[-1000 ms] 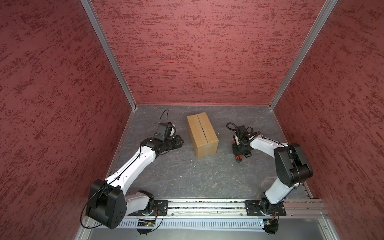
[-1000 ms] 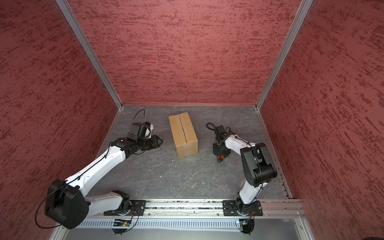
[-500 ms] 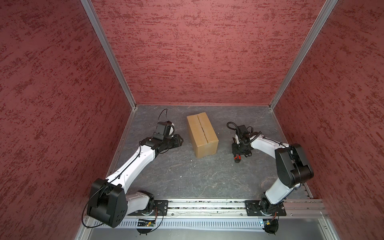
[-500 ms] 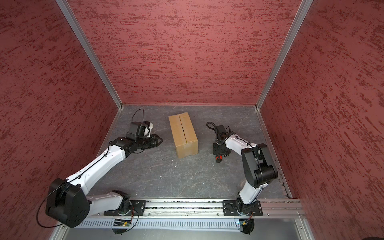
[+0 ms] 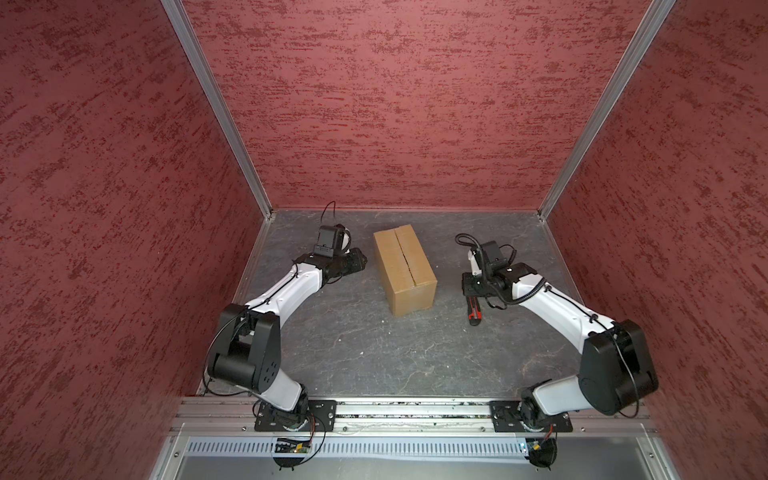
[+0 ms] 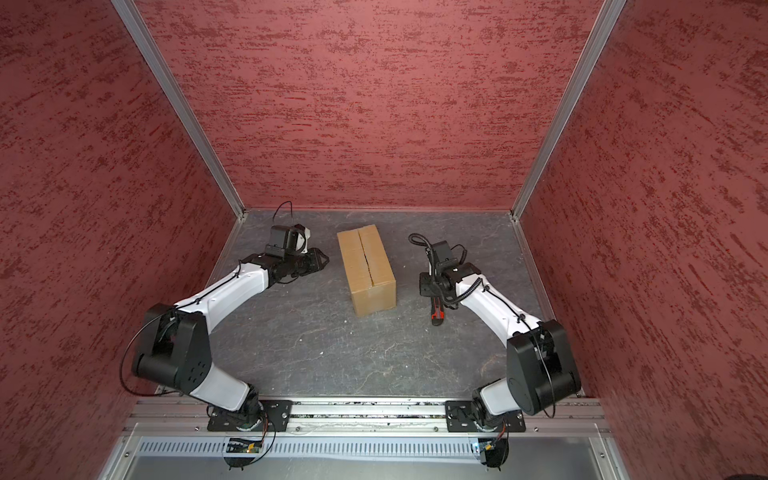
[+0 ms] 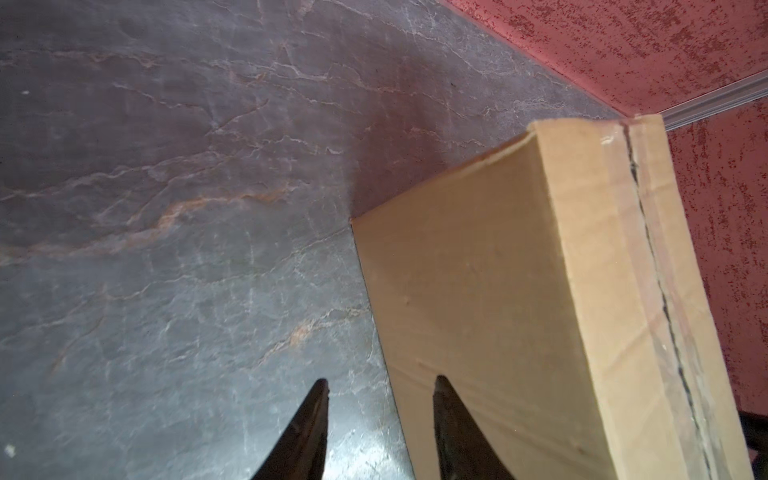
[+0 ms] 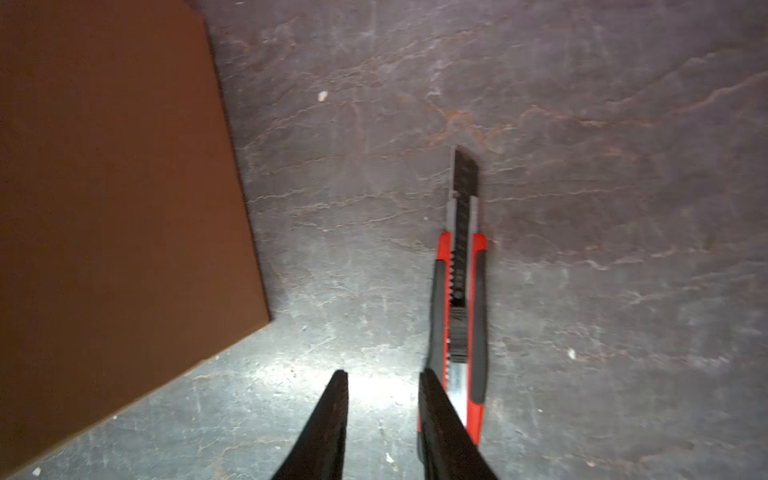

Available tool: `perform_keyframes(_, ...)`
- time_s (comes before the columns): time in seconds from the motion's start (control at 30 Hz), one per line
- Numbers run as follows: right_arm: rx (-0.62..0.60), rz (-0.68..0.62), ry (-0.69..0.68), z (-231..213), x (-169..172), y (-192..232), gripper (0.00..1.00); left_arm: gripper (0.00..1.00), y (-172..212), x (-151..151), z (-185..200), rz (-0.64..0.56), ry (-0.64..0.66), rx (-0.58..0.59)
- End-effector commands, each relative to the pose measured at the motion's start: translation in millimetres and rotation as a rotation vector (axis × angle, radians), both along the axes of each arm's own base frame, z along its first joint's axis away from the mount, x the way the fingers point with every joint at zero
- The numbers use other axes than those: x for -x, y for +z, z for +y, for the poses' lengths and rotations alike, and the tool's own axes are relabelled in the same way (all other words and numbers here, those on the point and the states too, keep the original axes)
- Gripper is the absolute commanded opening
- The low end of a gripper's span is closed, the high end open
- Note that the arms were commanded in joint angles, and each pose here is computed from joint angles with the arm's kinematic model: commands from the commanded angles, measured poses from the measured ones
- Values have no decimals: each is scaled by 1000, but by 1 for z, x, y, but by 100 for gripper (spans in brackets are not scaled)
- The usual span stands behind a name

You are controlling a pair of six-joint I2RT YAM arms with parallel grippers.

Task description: Unpack the express box

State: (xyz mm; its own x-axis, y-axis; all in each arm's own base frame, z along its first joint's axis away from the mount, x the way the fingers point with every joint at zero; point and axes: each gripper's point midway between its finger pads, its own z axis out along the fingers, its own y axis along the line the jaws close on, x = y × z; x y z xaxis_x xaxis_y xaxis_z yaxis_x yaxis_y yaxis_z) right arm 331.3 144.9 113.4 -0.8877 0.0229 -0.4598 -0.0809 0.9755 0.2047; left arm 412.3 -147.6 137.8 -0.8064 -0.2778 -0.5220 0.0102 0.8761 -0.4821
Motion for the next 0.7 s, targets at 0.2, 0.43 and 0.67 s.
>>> perform_keyframes(0.2, -147, -102, 103, 76, -7, 27, 31, 41, -4, -55, -19, -65, 5, 68)
perform_keyframes(0.43, -191, -105, 158, 109, 2, 29, 31, 41, -6, -76, -37, -70, -20, 73)
perform_keyframes(0.67, -220, -115, 222, 146, 15, 35, 31, 41, -2, -85, -57, -82, -62, 80)
